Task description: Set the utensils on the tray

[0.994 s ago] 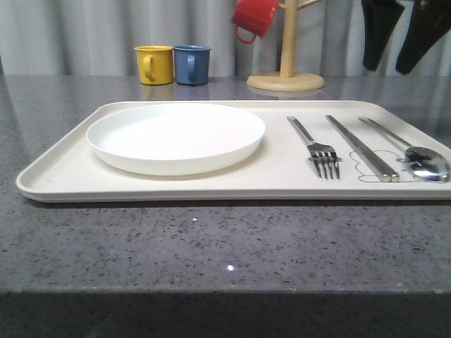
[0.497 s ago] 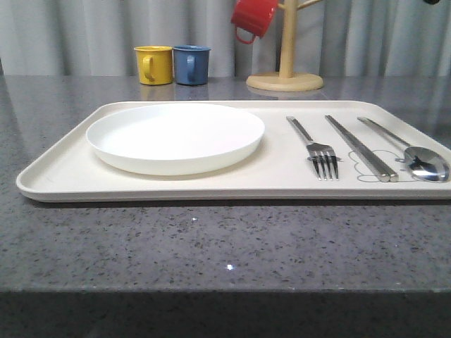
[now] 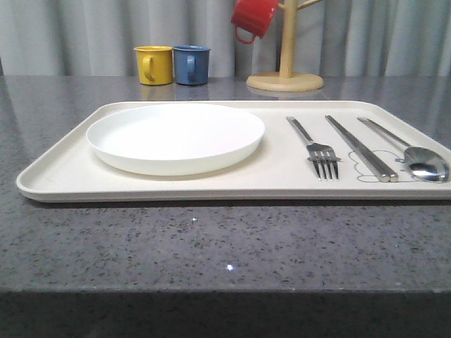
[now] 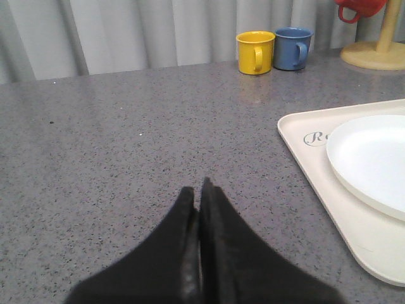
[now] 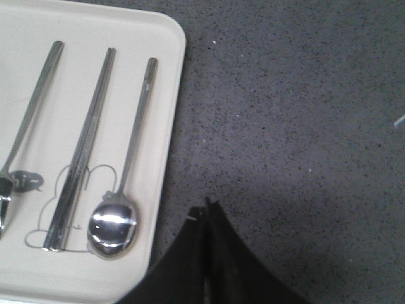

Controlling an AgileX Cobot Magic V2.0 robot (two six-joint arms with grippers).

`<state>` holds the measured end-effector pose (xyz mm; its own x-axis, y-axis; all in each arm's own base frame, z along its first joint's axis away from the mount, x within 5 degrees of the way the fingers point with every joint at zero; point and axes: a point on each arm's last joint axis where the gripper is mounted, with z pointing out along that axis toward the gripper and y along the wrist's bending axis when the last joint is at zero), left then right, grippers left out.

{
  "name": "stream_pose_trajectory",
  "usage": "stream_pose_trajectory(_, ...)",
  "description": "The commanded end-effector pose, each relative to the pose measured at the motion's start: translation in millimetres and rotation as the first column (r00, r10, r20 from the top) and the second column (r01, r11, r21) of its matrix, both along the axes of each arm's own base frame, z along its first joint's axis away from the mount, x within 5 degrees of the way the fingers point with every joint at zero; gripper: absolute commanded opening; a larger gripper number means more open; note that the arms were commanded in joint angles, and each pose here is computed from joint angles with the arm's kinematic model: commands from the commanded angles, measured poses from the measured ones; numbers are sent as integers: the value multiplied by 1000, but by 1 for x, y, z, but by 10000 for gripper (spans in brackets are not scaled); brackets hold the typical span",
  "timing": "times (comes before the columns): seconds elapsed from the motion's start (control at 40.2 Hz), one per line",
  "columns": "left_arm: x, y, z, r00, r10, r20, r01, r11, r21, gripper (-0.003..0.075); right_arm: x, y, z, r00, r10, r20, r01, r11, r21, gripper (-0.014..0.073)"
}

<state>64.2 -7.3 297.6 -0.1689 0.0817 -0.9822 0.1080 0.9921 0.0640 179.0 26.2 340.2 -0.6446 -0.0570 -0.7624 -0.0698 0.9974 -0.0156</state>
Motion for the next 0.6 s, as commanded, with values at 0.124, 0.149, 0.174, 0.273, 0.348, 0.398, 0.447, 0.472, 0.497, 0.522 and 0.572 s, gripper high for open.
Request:
stream_pose_trajectory(0.124, 1, 0, 16, 995, 1, 101, 1, 1000, -17, -18, -62, -11, -15, 929, 57, 366, -59, 998, -8, -62)
stream_pose_trajectory(0.149, 1, 0, 16, 995, 1, 101, 1, 1000, -17, -18, -69, -12, -19, 922, 57, 383, -60, 998, -5, -62)
stream_pose_trajectory(0.174, 1, 0, 16, 995, 1, 101, 1, 1000, -17, -18, -76, -14, -23, 915, 57, 398, -60, 998, -3, -62)
stream_pose_trajectory(0.273, 1, 0, 16, 995, 1, 101, 1, 1000, -17, -18, -93, -17, -36, 897, 55, 439, -62, 998, 3, -62)
stream_pose_trajectory(0.348, 1, 0, 16, 995, 1, 101, 1, 1000, -17, -18, -103, -19, -40, 870, 55, 490, -69, 998, 10, -62)
stream_pose_trajectory(0.398, 1, 0, 16, 995, 1, 101, 1, 1000, -17, -18, -107, -19, -41, 857, 54, 513, -71, 997, 13, -62)
stream_pose_trajectory(0.447, 1, 0, 16, 995, 1, 101, 1, 1000, -17, -18, -111, -20, -40, 848, 53, 528, -71, 997, 15, -62)
stream_pose_trajectory(0.472, 1, 0, 16, 995, 1, 101, 1, 1000, -17, -18, -112, -20, -40, 843, 52, 536, -71, 997, 16, -62)
stream_pose_trajectory(0.497, 1, 0, 16, 995, 1, 101, 1, 1000, -17, -18, -113, -20, -39, 841, 51, 539, -71, 997, 17, -62)
stream_pose_trajectory(0.522, 1, 0, 16, 995, 1, 101, 1, 1000, -17, -18, -114, -21, -39, 839, 51, 541, -72, 997, 17, -62)
stream_pose_trajectory(0.572, 1, 0, 16, 995, 1, 101, 1, 1000, -17, -18, -114, -21, -39, 839, 51, 542, -72, 997, 17, -62)
